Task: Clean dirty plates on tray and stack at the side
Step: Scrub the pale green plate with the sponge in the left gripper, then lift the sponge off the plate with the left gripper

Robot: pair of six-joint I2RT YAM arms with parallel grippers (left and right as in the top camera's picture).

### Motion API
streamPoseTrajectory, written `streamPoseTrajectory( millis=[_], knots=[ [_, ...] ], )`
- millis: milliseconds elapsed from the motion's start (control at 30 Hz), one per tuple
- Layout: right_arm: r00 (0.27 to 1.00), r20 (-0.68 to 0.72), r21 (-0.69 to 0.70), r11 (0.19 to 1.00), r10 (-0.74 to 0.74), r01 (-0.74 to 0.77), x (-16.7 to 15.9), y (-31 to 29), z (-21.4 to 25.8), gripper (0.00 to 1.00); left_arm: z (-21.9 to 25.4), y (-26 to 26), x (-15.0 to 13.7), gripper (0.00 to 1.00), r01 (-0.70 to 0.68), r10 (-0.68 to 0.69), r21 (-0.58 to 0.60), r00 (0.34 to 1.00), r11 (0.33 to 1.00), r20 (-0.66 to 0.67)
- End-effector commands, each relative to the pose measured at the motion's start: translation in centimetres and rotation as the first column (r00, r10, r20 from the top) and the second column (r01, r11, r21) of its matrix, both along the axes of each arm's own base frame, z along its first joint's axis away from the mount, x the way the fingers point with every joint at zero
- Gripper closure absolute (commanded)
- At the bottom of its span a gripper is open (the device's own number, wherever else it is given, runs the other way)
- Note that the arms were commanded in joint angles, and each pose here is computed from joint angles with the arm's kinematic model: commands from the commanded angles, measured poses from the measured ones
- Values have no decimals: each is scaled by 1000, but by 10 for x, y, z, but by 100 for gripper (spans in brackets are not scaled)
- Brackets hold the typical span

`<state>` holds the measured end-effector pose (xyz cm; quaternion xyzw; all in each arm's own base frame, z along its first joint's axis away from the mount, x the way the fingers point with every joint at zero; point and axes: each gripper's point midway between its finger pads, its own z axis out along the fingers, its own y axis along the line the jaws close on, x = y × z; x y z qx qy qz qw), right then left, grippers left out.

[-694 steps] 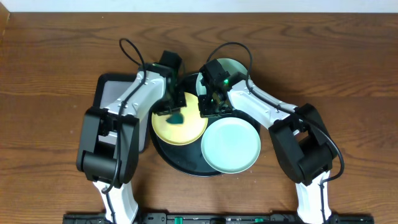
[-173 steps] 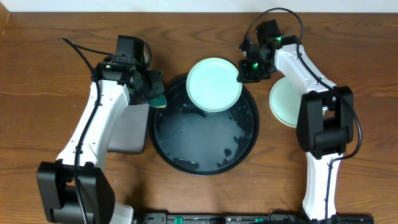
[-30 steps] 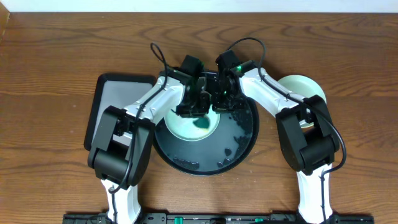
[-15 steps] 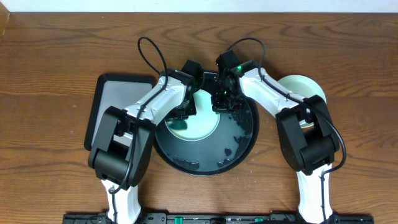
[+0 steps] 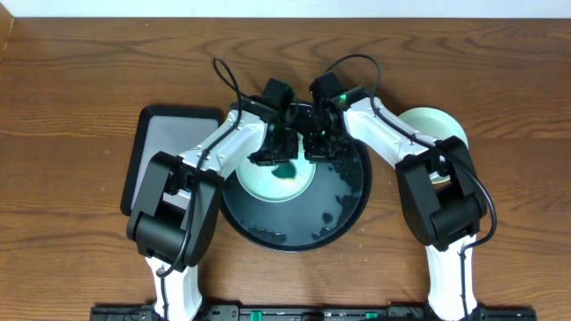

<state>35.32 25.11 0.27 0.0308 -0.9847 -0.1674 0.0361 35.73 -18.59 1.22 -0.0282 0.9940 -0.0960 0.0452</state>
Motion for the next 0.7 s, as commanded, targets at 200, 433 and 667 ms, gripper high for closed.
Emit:
streamPoseTrajectory(
  millis=[200,433,667],
  knots=[
    [999,-32,-68,998,13,-15,-14,-8,-15,99,-10,58,-29,93,-84,113,288,990,954,-89],
    [999,-31,-68,998,16,-18,-14,-8,-15,99,14,-21,-74,93,147,-211,-236,938,961,-275],
    [999,-40,-72,997,23,-26,-16,-9,-15,99,85,-7,-19,93,128,-142,-274,989,953,-31]
  ],
)
